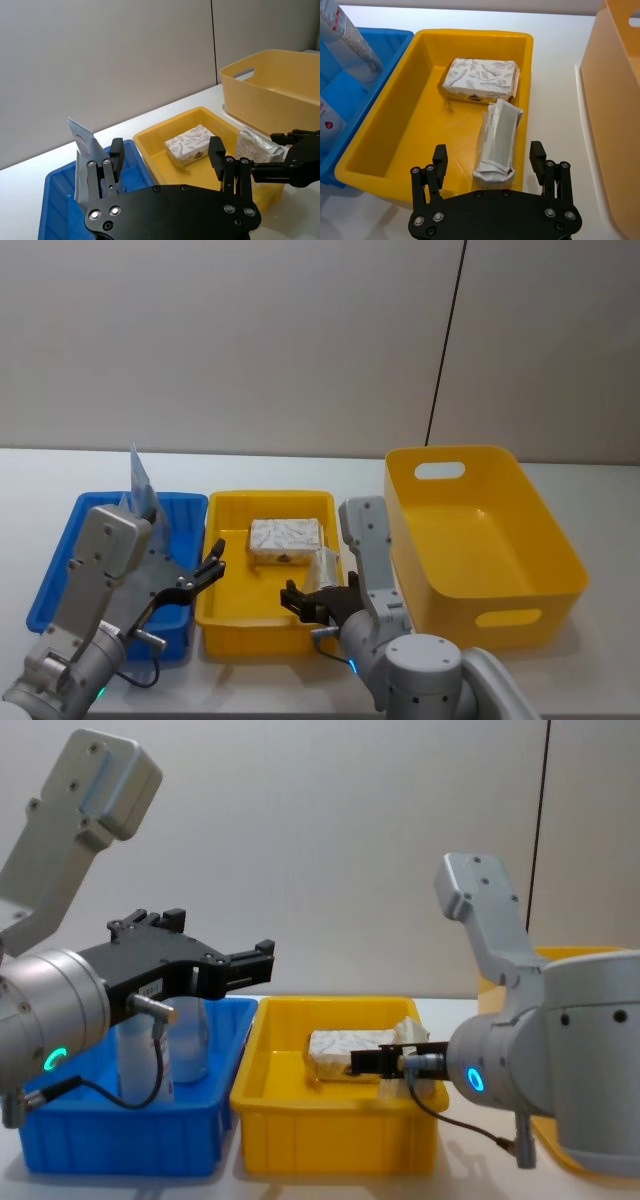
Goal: Bimanual collaborative sorting of washing and personal care products
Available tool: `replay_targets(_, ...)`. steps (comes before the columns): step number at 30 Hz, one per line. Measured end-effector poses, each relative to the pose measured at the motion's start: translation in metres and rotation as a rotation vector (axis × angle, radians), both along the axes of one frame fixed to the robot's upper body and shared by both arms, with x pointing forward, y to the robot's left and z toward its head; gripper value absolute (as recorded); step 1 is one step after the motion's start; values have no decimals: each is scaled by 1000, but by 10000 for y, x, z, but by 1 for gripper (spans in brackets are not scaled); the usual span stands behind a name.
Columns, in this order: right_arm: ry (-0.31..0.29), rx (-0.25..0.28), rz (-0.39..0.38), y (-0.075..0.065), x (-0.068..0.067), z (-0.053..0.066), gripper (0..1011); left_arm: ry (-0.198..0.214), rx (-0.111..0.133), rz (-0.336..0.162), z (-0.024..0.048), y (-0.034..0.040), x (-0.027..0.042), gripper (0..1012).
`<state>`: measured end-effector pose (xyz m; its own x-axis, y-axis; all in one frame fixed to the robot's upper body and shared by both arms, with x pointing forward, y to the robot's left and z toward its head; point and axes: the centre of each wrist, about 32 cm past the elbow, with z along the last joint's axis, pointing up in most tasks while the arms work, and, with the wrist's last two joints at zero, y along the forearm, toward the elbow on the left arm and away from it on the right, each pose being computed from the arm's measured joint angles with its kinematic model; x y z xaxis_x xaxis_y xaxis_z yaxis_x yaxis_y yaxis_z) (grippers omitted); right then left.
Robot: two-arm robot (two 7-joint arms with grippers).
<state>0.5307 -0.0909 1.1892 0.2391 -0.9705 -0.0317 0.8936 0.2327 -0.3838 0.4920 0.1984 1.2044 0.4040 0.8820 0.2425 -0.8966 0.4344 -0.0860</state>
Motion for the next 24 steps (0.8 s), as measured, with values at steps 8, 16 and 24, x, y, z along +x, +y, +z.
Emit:
replay_targets(8,8,-2,11,53,71,-10,1004,0,0,0,0,0,0,1002)
replay_targets(16,16,-4,16,85,119,-13,860,0,0,0,0,0,0,1001)
replay_targets(24,23,-11,12,115,167,-8,610,0,0,0,0,0,0,1001)
